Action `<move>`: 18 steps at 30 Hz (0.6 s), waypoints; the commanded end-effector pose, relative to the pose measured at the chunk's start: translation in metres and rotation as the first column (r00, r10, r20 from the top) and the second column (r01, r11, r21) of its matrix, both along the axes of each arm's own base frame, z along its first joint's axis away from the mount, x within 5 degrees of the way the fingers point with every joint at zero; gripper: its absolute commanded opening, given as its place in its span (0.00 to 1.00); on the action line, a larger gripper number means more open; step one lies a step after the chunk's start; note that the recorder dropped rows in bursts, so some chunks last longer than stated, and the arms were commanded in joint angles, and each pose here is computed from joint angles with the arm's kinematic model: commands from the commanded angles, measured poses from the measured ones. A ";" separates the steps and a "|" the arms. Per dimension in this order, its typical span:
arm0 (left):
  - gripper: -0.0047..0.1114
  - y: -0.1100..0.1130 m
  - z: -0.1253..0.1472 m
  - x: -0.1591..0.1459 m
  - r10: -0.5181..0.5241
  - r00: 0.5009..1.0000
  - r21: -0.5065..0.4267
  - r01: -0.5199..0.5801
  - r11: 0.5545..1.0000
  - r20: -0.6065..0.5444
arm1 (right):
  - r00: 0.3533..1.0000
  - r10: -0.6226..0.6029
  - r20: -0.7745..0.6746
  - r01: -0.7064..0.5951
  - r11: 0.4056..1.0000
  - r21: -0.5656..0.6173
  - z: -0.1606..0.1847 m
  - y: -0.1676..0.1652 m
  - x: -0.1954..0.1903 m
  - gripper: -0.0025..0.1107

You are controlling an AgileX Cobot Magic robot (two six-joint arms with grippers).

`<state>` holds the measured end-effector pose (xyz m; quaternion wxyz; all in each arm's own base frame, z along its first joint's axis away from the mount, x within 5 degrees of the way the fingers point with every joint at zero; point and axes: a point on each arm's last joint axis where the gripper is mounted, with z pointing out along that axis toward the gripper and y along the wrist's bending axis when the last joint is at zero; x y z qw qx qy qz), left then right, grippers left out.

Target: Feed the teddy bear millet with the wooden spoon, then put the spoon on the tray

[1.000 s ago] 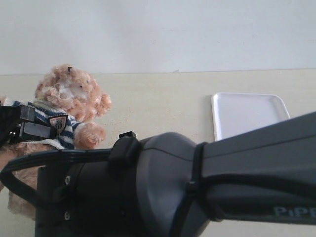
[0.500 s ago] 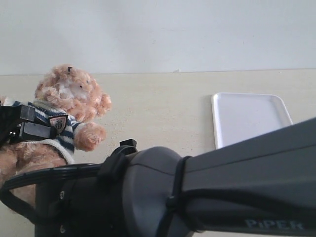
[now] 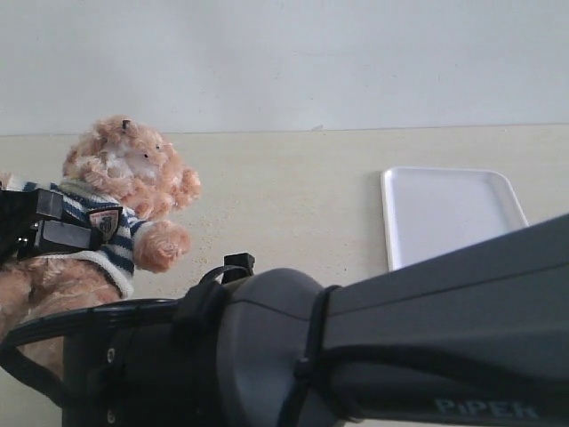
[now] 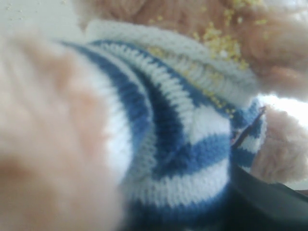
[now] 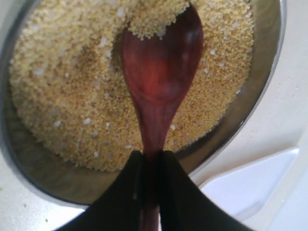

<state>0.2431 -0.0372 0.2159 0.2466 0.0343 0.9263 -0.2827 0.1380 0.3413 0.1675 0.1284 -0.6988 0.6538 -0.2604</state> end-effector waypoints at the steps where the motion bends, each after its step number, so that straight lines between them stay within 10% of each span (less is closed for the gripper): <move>1: 0.08 0.000 0.002 0.002 0.007 1.000 -0.010 -0.007 1.000 0.012 | 0.999 -0.032 0.010 0.032 0.999 -0.012 0.001 -0.003 0.000 0.02; 18: 0.08 0.000 0.002 0.002 -0.002 1.000 -0.003 0.002 1.000 0.018 | 0.994 -0.106 -0.021 0.107 0.990 0.094 0.035 -0.012 -0.006 0.02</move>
